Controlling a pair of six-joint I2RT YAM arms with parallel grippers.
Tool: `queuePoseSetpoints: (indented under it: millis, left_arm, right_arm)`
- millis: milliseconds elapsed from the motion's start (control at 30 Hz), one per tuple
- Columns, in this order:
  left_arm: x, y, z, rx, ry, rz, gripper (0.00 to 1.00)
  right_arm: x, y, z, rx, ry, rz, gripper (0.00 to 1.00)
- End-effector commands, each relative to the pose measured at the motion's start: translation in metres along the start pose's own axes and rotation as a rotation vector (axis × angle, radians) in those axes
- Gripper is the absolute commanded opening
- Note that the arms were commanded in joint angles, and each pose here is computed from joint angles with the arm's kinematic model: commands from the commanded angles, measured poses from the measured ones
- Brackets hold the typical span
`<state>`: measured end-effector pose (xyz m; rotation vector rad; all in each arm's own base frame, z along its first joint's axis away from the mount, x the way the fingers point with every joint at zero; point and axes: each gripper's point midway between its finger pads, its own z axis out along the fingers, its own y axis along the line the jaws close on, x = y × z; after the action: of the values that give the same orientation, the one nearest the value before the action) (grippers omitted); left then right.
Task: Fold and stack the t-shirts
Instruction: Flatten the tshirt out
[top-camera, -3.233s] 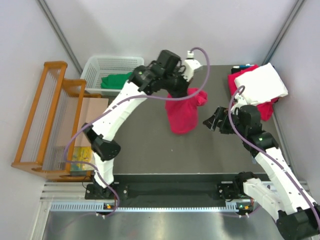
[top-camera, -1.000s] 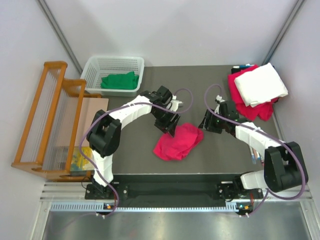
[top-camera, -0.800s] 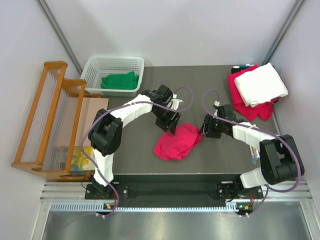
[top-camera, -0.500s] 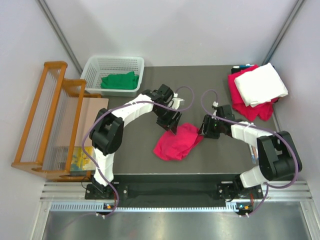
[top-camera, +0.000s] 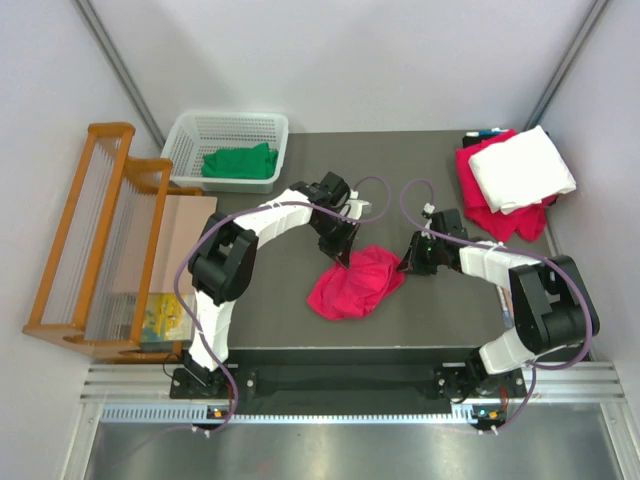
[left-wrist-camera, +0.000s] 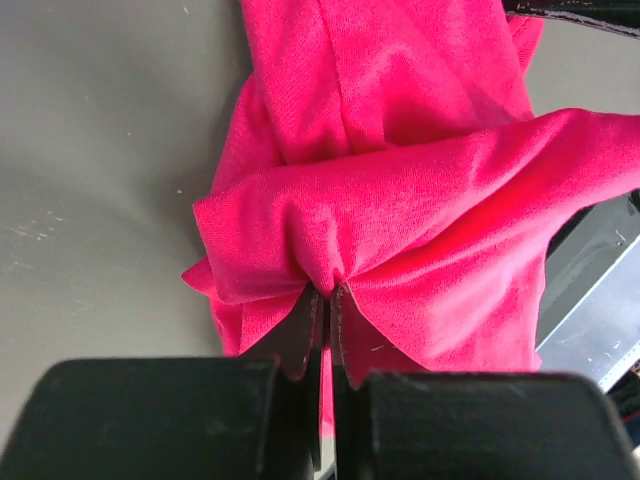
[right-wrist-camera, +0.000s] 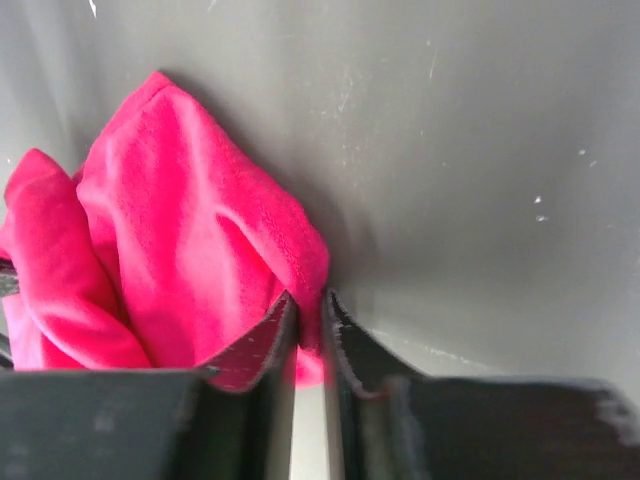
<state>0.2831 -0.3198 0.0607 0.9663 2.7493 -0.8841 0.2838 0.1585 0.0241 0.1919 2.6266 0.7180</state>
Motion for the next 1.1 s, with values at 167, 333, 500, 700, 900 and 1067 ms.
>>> queuePoseSetpoints:
  millis: [167,333,500,700,900,1067]
  left_arm:
    - [-0.079,-0.012,-0.088,-0.001,-0.271,0.070,0.00]
    - [-0.133,0.010,-0.204,-0.038,-0.532,0.025,0.00]
    - [-0.118,0.004,-0.276,-0.086,-0.636,0.089,0.00]
    - [-0.066,-0.014,-0.302,-0.152,-0.665,0.189,0.00]
    - [-0.039,-0.015,-0.320,-0.251,-0.716,0.219,0.00]
    - [-0.018,-0.007,-0.297,-0.231,-0.624,0.213,0.00]
  right_arm:
    - [-0.040,0.026,-0.014,-0.053,-0.091,-0.035,0.00]
    - [-0.104,0.057,-0.051,-0.077,-0.230,-0.084,0.00]
    - [-0.153,0.074,-0.103,-0.100,-0.343,-0.089,0.00]
    - [-0.201,0.075,-0.182,-0.152,-0.540,-0.052,0.00]
    - [-0.195,0.093,-0.226,-0.176,-0.621,-0.106,0.00]
    - [-0.159,0.088,-0.226,-0.187,-0.579,-0.100,0.00]
